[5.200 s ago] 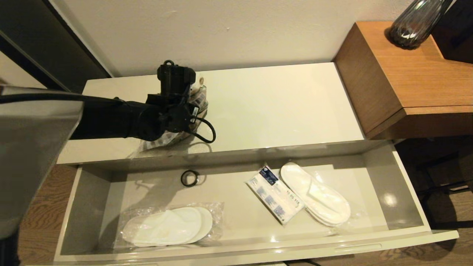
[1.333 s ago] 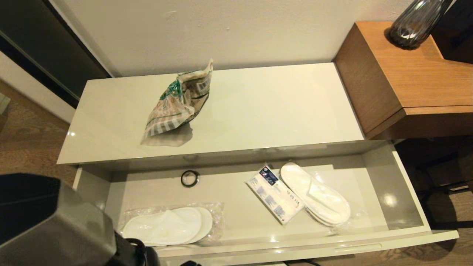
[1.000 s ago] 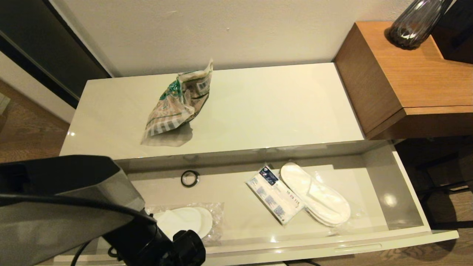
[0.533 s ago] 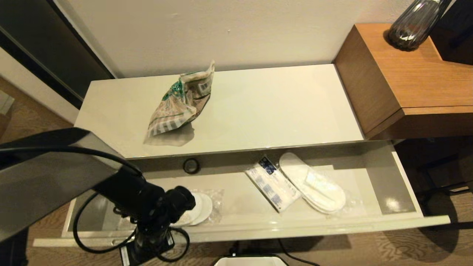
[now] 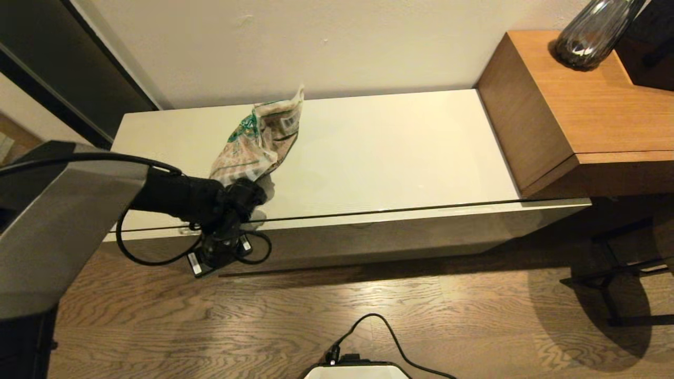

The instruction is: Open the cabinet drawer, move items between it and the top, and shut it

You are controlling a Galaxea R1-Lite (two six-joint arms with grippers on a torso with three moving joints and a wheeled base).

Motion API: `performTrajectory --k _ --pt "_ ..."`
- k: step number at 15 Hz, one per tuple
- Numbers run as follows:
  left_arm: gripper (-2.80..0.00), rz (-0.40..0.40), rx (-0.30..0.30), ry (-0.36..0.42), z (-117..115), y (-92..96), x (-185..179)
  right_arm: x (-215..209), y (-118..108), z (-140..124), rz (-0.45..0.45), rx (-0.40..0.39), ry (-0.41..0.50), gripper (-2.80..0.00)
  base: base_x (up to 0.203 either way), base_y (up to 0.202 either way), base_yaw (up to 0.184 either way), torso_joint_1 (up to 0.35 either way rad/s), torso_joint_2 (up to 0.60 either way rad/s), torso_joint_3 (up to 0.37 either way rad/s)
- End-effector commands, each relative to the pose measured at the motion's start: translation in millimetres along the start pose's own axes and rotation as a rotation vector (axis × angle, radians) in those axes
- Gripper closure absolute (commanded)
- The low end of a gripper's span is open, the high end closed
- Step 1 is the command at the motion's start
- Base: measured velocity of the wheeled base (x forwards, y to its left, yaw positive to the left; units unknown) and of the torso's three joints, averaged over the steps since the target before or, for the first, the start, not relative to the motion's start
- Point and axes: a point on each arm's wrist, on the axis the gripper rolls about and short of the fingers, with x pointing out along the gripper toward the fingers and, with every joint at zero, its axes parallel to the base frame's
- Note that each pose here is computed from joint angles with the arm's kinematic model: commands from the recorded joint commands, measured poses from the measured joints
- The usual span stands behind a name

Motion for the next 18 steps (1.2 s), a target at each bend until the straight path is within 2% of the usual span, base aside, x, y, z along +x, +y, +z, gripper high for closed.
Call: performTrajectory --k 1,3,8,9,11,14,18 --pt "0.0 -0.022 0.004 -0.007 5.3 3.4 -30.5 0.2 0.0 -0.5 0.001 -0.001 0.004 0.0 0.0 0.0 0.0 0.0 0.0 0.0" --pt "0.0 -0.065 0.035 -0.004 -12.4 12.1 -66.7 0.2 0.0 -0.5 0.0 -0.001 0.004 0.0 0.0 0.0 0.0 0.0 0.0 0.0" --pt "0.0 -0.246 0.198 0.004 -78.3 37.9 -164.1 0.2 0.0 -0.3 0.0 -0.001 0.002 0.0 0.0 0.0 0.0 0.0 0.0 0.0" --pt "0.0 -0.246 0.208 0.015 -85.5 48.6 -175.6 0.2 0.0 -0.5 0.001 -0.001 0.004 0.0 0.0 0.0 0.0 0.0 0.0 0.0" --pt "0.0 -0.174 0.198 0.034 -90.7 69.7 -178.1 0.2 0.0 -0.5 0.0 -0.001 0.004 0.0 0.0 0.0 0.0 0.0 0.0 0.0" --pt "0.0 -0.145 0.17 -0.012 -87.5 117.8 -187.6 0.2 0.0 -0.5 0.001 -0.001 0.004 0.0 0.0 0.0 0.0 0.0 0.0 0.0" --pt "0.0 -0.161 0.132 -0.113 -97.0 207.1 -196.4 0.2 0.0 -0.5 0.0 -0.001 0.004 0.0 0.0 0.0 0.0 0.0 0.0 0.0"
